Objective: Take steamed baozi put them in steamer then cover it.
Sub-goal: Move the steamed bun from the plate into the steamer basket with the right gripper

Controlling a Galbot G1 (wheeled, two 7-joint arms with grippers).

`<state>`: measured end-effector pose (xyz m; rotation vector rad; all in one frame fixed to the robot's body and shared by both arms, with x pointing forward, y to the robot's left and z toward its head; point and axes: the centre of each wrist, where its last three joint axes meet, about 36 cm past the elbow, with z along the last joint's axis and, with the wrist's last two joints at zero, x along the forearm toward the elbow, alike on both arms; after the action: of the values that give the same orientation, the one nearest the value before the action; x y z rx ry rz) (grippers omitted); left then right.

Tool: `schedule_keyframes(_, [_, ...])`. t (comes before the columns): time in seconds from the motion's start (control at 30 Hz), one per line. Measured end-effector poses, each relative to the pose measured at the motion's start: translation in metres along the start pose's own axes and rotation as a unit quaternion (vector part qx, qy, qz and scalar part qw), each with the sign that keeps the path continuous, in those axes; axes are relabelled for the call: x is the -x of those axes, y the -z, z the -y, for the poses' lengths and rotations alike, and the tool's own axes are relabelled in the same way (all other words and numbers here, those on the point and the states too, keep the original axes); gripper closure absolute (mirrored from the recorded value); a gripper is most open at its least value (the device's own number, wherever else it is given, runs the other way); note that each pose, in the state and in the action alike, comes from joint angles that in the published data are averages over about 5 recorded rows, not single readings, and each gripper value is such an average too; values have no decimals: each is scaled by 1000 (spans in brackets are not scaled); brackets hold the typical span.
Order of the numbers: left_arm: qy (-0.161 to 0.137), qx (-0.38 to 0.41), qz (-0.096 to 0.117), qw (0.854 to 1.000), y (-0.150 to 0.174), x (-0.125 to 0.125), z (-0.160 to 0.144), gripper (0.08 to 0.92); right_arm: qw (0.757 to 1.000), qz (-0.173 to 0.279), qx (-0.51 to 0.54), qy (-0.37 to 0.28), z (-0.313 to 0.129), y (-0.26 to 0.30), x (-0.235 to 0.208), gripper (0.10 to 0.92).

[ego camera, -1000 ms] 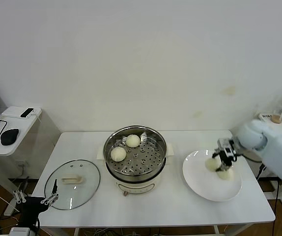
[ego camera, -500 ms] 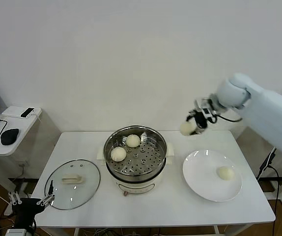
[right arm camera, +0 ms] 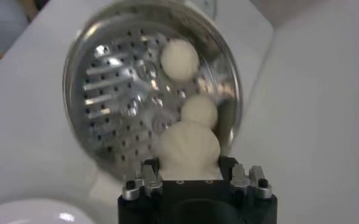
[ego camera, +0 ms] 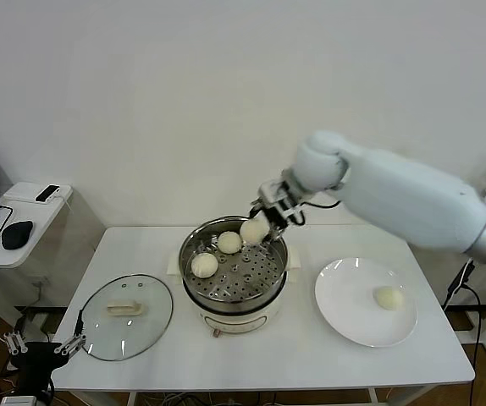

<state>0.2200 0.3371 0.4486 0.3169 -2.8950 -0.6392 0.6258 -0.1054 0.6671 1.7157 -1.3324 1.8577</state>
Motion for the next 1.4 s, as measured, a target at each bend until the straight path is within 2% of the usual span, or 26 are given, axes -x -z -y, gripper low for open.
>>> schedule_keyframes(0.47, [10, -1, 2, 1000, 2, -1, -3, 177, 989, 20, -139, 48, -11, 43, 66, 407])
schedule_keyframes(1.07, [12, -2, 2, 1000, 0, 1, -4, 177, 963, 31, -254, 87, -20, 61, 92, 392])
schedule_keyframes(1.33, [12, -2, 4, 1000, 1, 2, -4, 177, 959, 29, -267, 90, -19, 57, 86, 223])
schedule_keyframes(1.4, [12, -1, 5, 1000, 1, 2, -5, 177, 960, 26, -265, 85, -16, 54, 82, 207])
